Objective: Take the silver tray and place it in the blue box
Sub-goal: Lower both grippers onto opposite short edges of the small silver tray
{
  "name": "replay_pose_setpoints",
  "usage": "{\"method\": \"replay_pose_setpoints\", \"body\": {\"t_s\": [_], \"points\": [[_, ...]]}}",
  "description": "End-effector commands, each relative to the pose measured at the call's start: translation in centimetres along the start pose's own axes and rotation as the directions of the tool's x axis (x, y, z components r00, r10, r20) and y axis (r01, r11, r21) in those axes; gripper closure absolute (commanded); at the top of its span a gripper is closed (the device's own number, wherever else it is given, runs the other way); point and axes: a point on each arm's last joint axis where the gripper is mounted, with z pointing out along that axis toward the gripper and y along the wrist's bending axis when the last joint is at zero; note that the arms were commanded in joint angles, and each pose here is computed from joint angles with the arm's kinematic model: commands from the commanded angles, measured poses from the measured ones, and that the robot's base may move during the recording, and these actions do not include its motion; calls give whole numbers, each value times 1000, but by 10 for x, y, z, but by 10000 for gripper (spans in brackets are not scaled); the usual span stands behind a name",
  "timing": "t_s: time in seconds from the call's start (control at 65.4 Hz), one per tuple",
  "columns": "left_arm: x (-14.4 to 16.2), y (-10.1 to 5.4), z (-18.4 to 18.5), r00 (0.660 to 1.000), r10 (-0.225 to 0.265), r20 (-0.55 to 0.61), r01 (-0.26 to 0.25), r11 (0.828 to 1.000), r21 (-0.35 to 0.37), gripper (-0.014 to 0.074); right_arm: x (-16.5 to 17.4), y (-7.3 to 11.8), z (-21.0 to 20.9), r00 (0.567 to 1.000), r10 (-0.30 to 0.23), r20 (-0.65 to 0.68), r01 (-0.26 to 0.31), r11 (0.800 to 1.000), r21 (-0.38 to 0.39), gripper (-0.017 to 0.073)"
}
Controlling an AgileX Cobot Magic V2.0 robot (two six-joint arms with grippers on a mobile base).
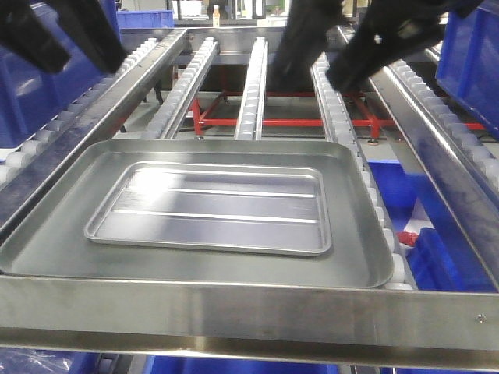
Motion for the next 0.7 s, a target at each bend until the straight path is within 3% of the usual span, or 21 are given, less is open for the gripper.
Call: {"method": "replay_pose_setpoints", "body": {"t_s": [0.0, 0.092, 0.153, 0.367, 0.688], "points": [[-20, 2, -4, 995, -78, 55, 81, 995, -56, 281, -25, -8, -4, 993, 116, 13, -116, 993, 30, 113], [-25, 8, 10, 989, -146, 3, 145, 980, -139, 281, -35, -19, 8, 975, 221, -17, -219, 971, 99, 113], [-28, 9, 19, 983, -181, -18, 176, 971, -160, 281, -39, -24, 17, 970, 242, -24, -237, 962, 139, 113], [-35, 8, 46, 974, -222, -49, 211, 962, -173, 281, -43, -30, 45, 966, 254, -49, -238, 947, 216, 113], [-29, 17, 87, 961, -254, -113, 228, 953, -199, 281, -42, -33, 75, 962, 258, -85, -233, 945, 231, 113]]}}
